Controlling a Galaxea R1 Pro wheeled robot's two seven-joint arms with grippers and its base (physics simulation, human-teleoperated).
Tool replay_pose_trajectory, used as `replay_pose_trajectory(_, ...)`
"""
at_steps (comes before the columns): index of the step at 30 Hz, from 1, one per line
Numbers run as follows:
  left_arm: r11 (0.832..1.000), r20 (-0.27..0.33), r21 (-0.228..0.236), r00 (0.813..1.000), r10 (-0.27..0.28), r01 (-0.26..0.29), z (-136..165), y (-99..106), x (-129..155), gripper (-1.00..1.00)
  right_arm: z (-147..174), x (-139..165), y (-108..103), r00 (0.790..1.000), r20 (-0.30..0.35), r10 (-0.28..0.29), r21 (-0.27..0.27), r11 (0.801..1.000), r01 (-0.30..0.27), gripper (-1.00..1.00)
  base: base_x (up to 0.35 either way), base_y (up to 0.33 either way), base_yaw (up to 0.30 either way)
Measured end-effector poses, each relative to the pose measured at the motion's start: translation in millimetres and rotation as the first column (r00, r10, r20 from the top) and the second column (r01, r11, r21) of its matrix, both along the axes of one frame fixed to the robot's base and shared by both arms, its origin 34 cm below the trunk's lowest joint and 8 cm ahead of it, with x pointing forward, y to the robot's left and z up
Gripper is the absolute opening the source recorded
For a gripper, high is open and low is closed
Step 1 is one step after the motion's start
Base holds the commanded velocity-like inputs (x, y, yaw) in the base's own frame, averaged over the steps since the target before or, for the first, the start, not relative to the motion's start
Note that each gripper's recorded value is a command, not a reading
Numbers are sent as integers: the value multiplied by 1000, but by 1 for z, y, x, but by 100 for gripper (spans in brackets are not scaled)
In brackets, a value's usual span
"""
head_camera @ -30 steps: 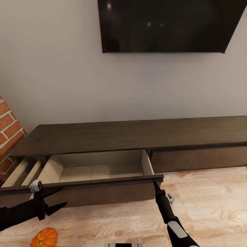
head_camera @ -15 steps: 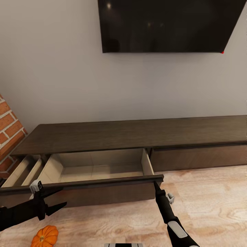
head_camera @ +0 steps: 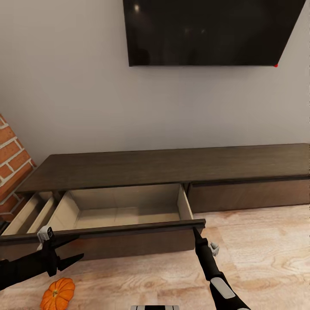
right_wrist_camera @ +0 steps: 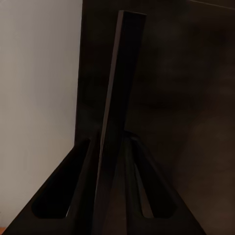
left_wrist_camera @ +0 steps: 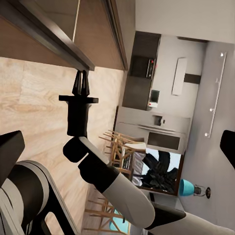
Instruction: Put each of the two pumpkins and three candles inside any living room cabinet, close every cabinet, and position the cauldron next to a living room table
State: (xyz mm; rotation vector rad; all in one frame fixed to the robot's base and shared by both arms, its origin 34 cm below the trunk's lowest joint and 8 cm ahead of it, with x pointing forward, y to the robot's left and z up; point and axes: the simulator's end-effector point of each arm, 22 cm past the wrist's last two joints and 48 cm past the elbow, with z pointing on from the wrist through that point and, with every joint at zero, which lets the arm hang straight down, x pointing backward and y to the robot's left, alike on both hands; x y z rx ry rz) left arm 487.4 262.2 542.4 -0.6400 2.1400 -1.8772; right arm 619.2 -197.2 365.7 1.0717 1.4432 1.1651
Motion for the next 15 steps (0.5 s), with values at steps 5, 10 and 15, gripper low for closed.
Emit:
replay_pose_trajectory(5, 1000, 0, 0, 1000, 0, 0, 0, 0, 0, 100, 0, 0, 0, 1000, 0, 0, 0, 1000, 0, -100, -63, 0, 0)
replay_pose_trajectory(10, 1000, 0, 0, 1000, 0, 0, 0, 0, 0, 100, 0, 0, 0, 1000, 0, -2, 1, 1000, 2, -100, -44, 0, 0)
replay_pose_trajectory(15, 1000, 0, 0, 1000, 0, 0, 0, 0, 0, 100, 0, 0, -1, 1000, 0, -3, 1, 1000, 3, -100, -81, 0, 0)
